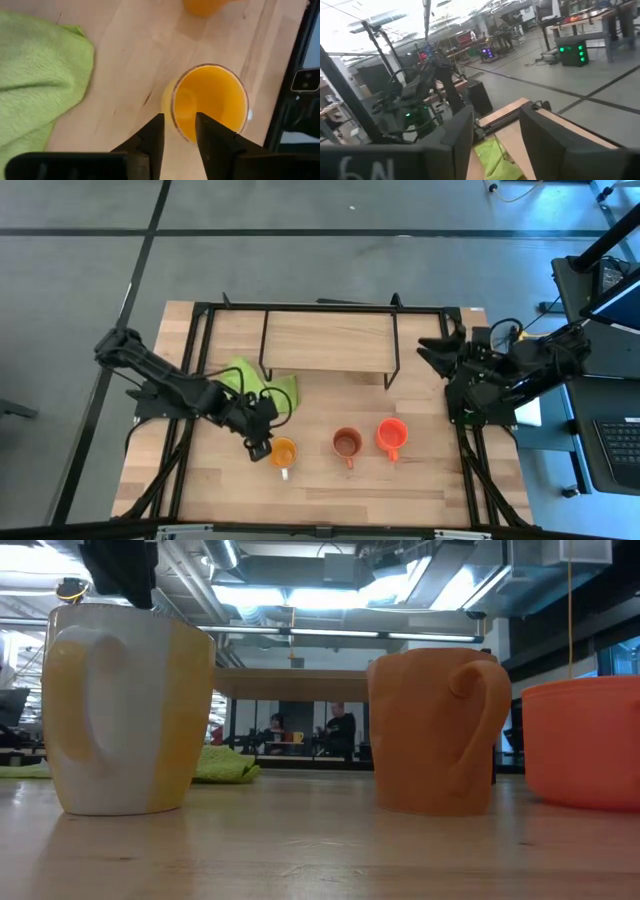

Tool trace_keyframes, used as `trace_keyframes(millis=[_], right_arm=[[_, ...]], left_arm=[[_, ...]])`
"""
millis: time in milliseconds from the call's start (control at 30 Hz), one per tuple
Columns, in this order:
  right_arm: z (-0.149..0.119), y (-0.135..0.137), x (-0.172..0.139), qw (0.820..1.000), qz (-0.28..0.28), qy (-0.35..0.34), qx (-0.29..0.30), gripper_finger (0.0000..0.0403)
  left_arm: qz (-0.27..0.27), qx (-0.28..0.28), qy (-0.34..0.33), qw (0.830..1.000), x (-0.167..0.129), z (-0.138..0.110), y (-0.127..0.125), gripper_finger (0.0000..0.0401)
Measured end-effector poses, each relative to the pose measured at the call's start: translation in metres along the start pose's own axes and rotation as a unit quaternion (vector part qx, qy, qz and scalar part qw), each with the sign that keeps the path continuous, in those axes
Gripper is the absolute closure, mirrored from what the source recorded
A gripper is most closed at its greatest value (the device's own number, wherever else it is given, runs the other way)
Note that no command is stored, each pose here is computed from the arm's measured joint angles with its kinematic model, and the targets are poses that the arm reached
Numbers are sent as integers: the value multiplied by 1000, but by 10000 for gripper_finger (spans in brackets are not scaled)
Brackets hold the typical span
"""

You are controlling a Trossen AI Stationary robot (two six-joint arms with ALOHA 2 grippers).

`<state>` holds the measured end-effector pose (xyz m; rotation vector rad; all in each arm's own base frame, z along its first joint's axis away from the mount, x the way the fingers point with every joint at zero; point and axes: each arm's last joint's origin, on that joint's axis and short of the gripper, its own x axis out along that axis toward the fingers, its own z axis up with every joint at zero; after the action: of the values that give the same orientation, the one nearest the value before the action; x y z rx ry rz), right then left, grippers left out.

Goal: Stack small to large cups/mugs on shelf
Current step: Put the yellow mug on the shelf

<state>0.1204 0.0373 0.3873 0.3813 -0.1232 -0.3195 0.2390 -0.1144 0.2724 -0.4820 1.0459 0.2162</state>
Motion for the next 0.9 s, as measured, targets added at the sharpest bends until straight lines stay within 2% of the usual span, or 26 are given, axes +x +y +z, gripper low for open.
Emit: trace_keyframes(millis=[233,467,700,900], right_arm=[[-5,-8,-3,998,-54,12,-16,234],[-12,-14,-7,996,-72,42,1,234],[-12,-18,-10,996,-74,46,-3,234],[-19,-22,-11,993,-89,71,1,234]], left_arm=[[28,-36,1,999,14,-9,-9,288],[45,-47,14,998,32,-13,-14,288],[60,-40,4,997,34,-5,-7,288],[62,-42,8,997,44,-8,3,290]])
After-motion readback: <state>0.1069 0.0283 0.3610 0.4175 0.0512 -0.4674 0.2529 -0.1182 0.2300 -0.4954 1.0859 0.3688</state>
